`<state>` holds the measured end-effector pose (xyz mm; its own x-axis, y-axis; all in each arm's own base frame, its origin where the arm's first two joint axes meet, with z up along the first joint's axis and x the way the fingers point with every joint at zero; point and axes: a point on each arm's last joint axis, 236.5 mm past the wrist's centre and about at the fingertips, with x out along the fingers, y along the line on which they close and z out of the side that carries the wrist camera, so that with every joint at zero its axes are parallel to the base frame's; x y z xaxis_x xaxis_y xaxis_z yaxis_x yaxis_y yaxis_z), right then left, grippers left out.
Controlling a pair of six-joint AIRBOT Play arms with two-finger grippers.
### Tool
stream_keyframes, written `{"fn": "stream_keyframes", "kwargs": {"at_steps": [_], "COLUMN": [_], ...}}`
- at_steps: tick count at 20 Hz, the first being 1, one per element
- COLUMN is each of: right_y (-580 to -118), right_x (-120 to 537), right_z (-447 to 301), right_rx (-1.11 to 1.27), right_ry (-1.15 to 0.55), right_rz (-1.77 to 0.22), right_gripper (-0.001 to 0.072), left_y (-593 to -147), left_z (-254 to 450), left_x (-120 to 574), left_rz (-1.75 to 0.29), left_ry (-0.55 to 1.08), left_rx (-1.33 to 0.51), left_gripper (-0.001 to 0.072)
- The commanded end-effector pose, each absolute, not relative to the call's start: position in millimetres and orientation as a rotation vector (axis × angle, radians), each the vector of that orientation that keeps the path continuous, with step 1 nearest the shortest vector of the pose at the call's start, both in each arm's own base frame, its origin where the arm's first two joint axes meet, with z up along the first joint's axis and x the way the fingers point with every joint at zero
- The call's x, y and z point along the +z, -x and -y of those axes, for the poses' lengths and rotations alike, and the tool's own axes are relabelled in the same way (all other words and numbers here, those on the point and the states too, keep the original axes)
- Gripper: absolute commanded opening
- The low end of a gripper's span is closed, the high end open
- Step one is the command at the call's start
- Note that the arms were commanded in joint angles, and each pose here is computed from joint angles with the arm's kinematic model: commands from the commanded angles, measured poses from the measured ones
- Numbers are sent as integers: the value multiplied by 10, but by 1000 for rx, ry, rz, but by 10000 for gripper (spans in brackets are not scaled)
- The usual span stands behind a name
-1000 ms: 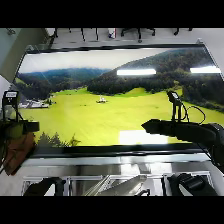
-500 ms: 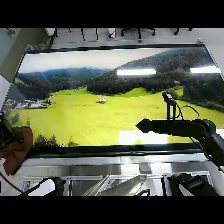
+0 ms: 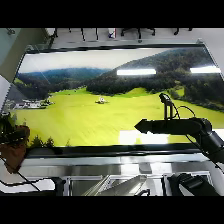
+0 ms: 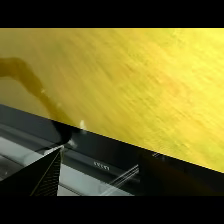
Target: Fold the shirts.
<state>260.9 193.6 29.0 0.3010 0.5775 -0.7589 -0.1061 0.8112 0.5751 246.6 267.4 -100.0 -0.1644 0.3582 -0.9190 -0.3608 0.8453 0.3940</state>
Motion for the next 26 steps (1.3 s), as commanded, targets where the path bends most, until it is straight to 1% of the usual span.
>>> {"fn": "stream_keyframes", "kwargs": {"at_steps": [1, 2, 4, 5, 7, 8, 9, 11, 13, 14, 15, 16, 18, 19, 21, 22, 23, 26], "right_y": [-2551, -2546, -2548, -2565, -2635, -2676, -2710, -2771, -2797, -2784, -2765, -2733, -2726, -2737, -2739, -2728, -2714, -2702], "right_x": [285, 286, 332, 384, 569, 698, 821, 1041, 1151, 1168, 1156, 1131, 1108, 1100, 1048, 1012, 973, 882], "right_z": [-1958, -1960, -1974, -1977, -1994, -2007, -2016, -1974, -1920, -1920, -1921, -1919, -1892, -1857, -1718, -1629, -1525, -1198], "right_rx": [487, 488, 495, 500, 517, 533, 545, 551, 544, 547, 549, 541, 531, 519, 477, 453, 425, 347], "right_ry": [-468, -468, -477, -475, -471, -462, -458, -419, -385, -385, -383, -396, -391, -401, -420, -430, -443, -466], "right_rz": [-1212, -1214, -1202, -1187, -1138, -1104, -1072, -1002, -962, -959, -968, -991, -1001, -1006, -1038, -1061, -1087, -1131], "right_gripper": [418, 337, 222, 218, 218, 218, 219, 231, 232, 256, 345, 409, 409, 412, 421, 513, 613, 621], "left_y": [-2601, -2802, -3345, -3625, -4021, -4119, -4157, -4092, -3958, -3883, -3813, -3730, -3589, -3538, -3461, -3428, -3405, -3406], "left_z": [-2632, -2556, -2215, -1918, -1118, -668, -181, 589, 1283, 1608, 1893, 2168, 2585, 2740, 2877, 2863, 2786, 2289], "left_x": [-820, -623, -48, 336, 1078, 1359, 1585, 1733, 1600, 1465, 1312, 1113, 709, 514, 210, 95, 28, 91], "left_rz": [-1610, -1534, -1344, -1241, -1059, -990, -936, -904, -950, -988, -1026, -1072, -1157, -1193, -1264, -1305, -1342, -1432], "left_ry": [36, 49, 51, 53, 65, 65, 57, 19, -28, -51, -76, -115, -171, -190, -202, -201, -214, -209], "left_rx": [625, 611, 508, 433, 243, 136, 18, -150, -286, -345, -394, -444, -503, -519, -511, -492, -474, -398], "left_gripper": [14, 14, 14, 15, 15, 16, 16, 16, 16, 15, 16, 16, 16, 42, 564, 644, 645, 645]}}
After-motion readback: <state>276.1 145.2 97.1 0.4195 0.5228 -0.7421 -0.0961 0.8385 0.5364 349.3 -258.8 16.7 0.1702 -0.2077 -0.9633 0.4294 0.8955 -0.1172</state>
